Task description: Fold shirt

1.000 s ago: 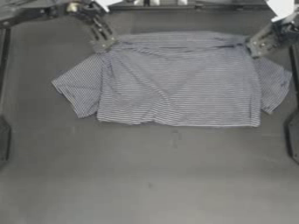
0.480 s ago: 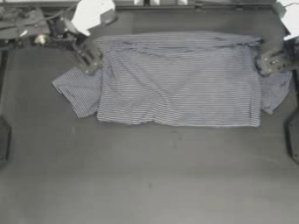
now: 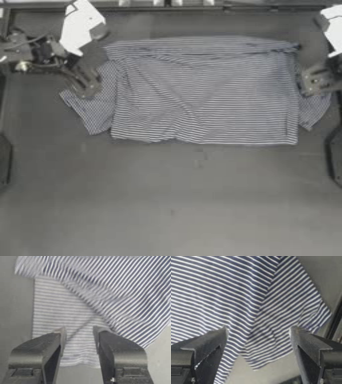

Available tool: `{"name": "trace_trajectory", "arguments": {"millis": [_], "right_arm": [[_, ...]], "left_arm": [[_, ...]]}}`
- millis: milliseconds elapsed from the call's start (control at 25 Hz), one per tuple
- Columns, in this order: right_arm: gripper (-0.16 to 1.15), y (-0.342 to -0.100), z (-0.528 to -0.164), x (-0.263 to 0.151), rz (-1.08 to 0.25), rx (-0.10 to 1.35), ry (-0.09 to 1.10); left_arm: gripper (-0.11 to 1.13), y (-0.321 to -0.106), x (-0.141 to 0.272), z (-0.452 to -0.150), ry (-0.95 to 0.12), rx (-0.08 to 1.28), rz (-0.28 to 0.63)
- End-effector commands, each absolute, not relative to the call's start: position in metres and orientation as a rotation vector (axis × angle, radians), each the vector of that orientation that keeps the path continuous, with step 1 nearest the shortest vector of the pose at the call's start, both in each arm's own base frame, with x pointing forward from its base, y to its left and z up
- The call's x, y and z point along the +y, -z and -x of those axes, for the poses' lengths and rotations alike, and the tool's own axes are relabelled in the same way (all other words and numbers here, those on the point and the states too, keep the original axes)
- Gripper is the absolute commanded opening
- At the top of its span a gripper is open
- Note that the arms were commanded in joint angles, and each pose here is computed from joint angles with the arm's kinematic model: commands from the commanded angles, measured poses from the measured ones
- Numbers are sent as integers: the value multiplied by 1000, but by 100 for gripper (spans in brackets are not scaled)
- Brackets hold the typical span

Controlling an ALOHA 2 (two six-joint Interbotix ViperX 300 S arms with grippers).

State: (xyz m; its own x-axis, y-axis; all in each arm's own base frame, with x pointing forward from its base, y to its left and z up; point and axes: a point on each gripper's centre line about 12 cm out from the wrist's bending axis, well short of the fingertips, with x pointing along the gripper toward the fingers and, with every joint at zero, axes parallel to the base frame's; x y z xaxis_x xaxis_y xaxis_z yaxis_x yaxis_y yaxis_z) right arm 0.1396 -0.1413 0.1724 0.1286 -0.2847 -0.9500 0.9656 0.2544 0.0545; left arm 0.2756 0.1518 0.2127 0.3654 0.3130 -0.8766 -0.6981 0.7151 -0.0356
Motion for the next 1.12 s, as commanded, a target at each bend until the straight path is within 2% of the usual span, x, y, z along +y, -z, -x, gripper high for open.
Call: {"name": "trace_trajectory", "arguments": {"millis": [40, 320, 520, 1120], "right_arm": [[100, -174, -139, -141, -856, 1011, 1100], [100, -173, -138, -141, -855, 1008, 1107], [100, -172, -139, -142, -847, 996, 1103], [100, -176, -141, -145, -826, 983, 1099]], "left_arm": [[76, -217, 148, -269, -704, 964, 459], [82, -198, 140, -266, -724, 993, 494], [93, -184, 139, -267, -718, 1017, 504], [94, -136, 137, -266, -729, 1126, 543]]}}
